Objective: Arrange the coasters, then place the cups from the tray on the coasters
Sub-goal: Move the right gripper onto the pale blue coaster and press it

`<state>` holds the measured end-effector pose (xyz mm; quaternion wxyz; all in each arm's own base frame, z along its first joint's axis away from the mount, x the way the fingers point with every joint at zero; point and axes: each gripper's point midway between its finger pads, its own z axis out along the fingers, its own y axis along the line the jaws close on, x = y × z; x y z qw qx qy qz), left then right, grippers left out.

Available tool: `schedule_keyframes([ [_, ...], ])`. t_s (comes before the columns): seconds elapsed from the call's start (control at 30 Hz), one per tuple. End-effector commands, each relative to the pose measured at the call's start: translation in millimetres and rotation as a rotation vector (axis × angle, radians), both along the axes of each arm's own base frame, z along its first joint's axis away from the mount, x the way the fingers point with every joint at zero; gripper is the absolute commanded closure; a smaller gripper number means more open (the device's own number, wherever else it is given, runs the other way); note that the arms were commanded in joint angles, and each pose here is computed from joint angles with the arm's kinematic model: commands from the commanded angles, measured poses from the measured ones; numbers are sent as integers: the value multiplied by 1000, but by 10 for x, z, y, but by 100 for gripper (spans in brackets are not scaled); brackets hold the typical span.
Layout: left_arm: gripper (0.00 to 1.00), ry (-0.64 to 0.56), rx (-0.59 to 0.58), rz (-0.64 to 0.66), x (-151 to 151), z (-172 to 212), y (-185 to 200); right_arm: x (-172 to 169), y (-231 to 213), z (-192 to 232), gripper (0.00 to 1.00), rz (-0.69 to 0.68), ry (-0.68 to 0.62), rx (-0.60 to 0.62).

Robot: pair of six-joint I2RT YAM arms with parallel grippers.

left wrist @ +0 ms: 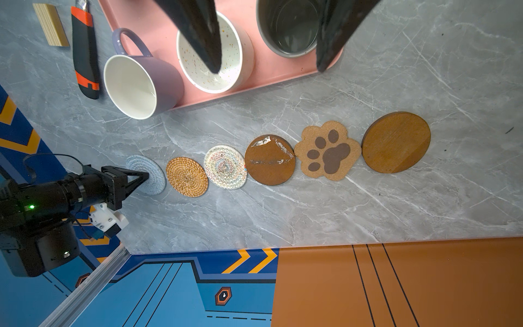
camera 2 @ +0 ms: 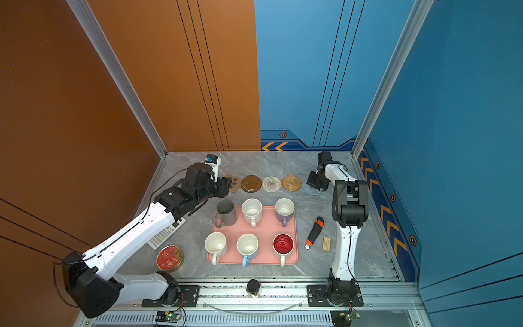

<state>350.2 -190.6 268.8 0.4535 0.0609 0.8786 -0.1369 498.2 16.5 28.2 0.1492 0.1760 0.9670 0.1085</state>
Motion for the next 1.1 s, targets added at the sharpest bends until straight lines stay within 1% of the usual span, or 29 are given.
schedule_keyframes([
  [0.0, 45, 5, 8, 33, -41, -8, 106, -174, 61, -264, 100, 2, 89, 6],
  [1.0, 45, -1, 14, 51, -97, 8, 185, -49, 156, -218, 99, 10, 65, 24],
  [1.07, 45, -5, 14, 51, -105, 19, 192, -44, 153, -176, 97, 9, 57, 22],
])
